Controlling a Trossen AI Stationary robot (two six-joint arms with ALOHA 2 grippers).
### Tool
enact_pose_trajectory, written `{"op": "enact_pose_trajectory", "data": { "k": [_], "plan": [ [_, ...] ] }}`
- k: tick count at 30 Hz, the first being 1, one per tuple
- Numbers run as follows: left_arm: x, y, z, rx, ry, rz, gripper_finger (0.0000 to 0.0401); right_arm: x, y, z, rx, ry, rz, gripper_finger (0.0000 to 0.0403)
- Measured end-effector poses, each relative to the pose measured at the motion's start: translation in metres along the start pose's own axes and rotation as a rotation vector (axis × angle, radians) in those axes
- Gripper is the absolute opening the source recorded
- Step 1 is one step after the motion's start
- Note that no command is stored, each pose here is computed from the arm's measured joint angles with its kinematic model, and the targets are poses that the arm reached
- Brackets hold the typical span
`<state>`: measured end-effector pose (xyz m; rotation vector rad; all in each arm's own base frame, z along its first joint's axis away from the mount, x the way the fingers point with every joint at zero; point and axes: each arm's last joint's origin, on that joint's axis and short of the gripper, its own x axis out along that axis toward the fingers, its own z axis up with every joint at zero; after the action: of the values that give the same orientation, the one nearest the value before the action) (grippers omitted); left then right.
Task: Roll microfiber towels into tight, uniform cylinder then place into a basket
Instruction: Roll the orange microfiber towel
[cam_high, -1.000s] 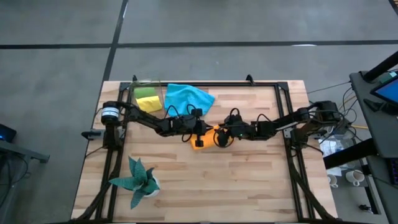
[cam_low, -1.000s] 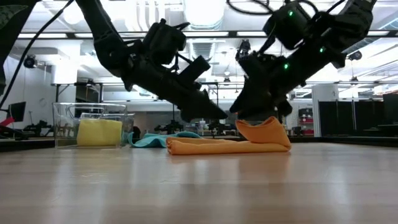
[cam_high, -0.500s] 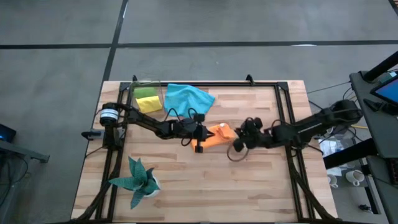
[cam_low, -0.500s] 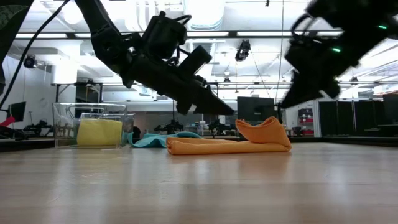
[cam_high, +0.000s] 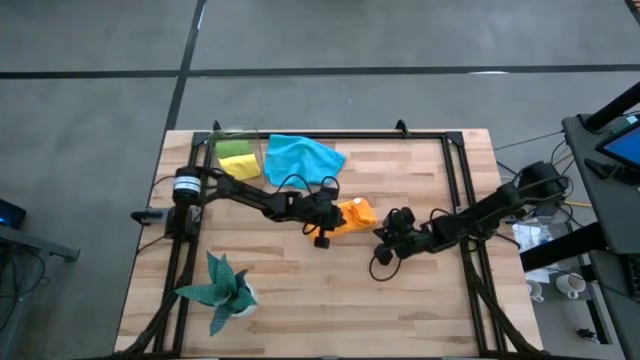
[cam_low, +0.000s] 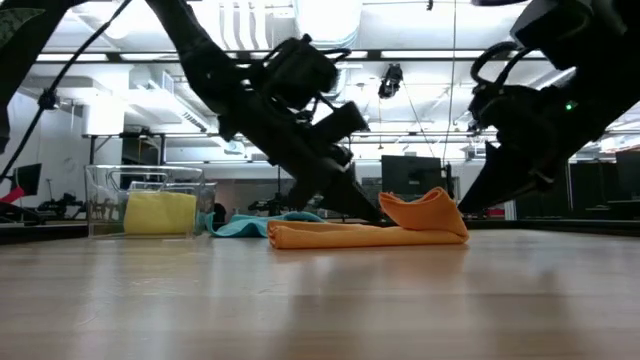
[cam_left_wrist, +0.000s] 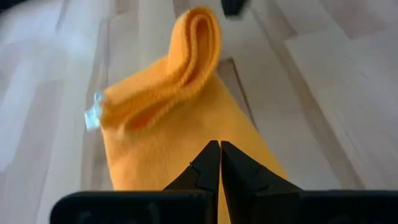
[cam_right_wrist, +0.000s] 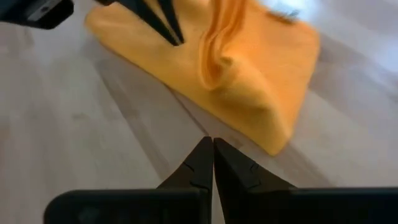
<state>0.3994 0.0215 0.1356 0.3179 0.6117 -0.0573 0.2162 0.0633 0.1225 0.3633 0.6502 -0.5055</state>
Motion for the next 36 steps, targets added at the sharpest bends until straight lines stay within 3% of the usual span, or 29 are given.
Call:
{"op": "enact_pose_trajectory", "data": {
  "k": [6, 15, 25, 29, 33, 36],
  "plan": [
    [0.018, 0.005, 0.003, 0.022, 0.010, 0.028, 0.0000, 0.010, 0.005, -0.001, -0.014, 0.016, -0.027, 0.0009],
    [0.016, 0.029, 0.005, 0.005, 0.015, 0.160, 0.0000, 0.014, 0.002, 0.002, -0.009, -0.034, -0.096, 0.0009],
    [0.017, 0.061, -0.012, -0.038, 0.061, 0.293, 0.0000, 0.015, 0.008, 0.008, 0.041, -0.083, -0.043, 0.0009],
    [0.006, 0.067, -0.007, -0.002, 0.117, 0.384, 0.0000, 0.012, 0.005, 0.003, 0.010, 0.005, -0.030, 0.0009],
    [-0.006, 0.070, 0.004, -0.003, 0.085, 0.401, 0.0000, 0.008, 0.001, 0.000, -0.022, 0.020, -0.081, 0.0009],
    [-0.012, 0.066, 0.006, -0.002, 0.056, 0.351, 0.0000, 0.008, -0.002, -0.001, -0.010, -0.031, -0.156, 0.0009]
  ]
}}
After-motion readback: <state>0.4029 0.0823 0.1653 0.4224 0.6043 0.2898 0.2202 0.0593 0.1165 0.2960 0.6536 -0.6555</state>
